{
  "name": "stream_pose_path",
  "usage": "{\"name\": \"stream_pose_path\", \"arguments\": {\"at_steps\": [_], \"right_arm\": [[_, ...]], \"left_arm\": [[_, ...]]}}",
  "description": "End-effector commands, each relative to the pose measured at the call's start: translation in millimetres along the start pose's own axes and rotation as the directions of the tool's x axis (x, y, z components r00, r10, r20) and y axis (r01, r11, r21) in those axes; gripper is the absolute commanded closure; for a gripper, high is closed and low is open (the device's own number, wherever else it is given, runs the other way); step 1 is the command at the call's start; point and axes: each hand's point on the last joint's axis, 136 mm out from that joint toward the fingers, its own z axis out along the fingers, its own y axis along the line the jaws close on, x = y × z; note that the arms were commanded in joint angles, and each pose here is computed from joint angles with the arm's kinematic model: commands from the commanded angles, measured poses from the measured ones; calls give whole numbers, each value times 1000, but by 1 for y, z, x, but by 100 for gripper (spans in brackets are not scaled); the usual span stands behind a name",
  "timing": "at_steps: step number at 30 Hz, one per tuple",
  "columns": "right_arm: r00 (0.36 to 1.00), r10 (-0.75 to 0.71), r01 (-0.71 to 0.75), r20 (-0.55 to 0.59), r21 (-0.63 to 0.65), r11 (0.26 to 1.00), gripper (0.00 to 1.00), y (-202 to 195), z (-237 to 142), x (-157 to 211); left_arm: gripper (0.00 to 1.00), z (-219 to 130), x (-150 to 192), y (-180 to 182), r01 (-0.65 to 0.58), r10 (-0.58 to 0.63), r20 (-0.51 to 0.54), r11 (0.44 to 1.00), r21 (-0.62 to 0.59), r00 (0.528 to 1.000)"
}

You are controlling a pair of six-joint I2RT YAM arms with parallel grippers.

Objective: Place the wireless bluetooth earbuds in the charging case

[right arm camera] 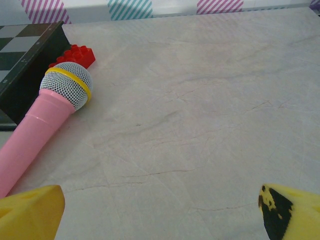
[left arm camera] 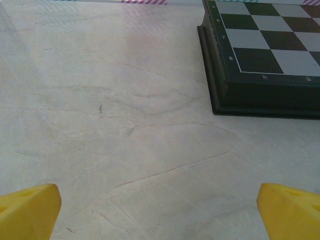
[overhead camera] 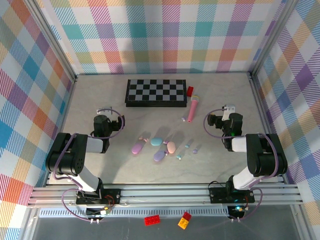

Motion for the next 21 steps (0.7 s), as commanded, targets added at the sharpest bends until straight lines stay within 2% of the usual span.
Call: {"name": "stream_pose_path", "arguments": {"at_steps": [1, 5, 8, 12, 15, 17, 21], "right_arm": [[999, 21, -23, 26, 44, 999, 1, -4, -10, -14], [1000, 12, -11, -6, 62, 998, 1, -6, -22, -26], [1000, 25, -25, 9, 46, 999, 1, -2, -35, -36], [998, 59, -60, 32, 13, 998, 1, 8, -58, -55], [994, 106, -105, 24, -66, 992, 1, 25, -75, -63], [992, 129, -127, 5, -136, 983, 1, 41, -84, -66], [991, 123, -133, -56, -266, 955, 1, 78, -100, -62]], "left_arm": [[0, -7, -8, 12, 32, -30, 31, 998, -54, 999], [0, -21, -27, 12, 19, -16, 44, 996, -83, 999], [0, -32, -45, 8, -14, 18, 24, 990, -140, 1000], [0, -45, -71, -9, -63, 66, 19, 988, -141, 998], [0, -54, -84, -39, -107, 108, 14, 993, -57, 994], [0, -61, -88, -65, -143, 142, 10, 989, 42, 990], [0, -75, -79, -121, -182, 204, -60, 949, 257, 977]]}}
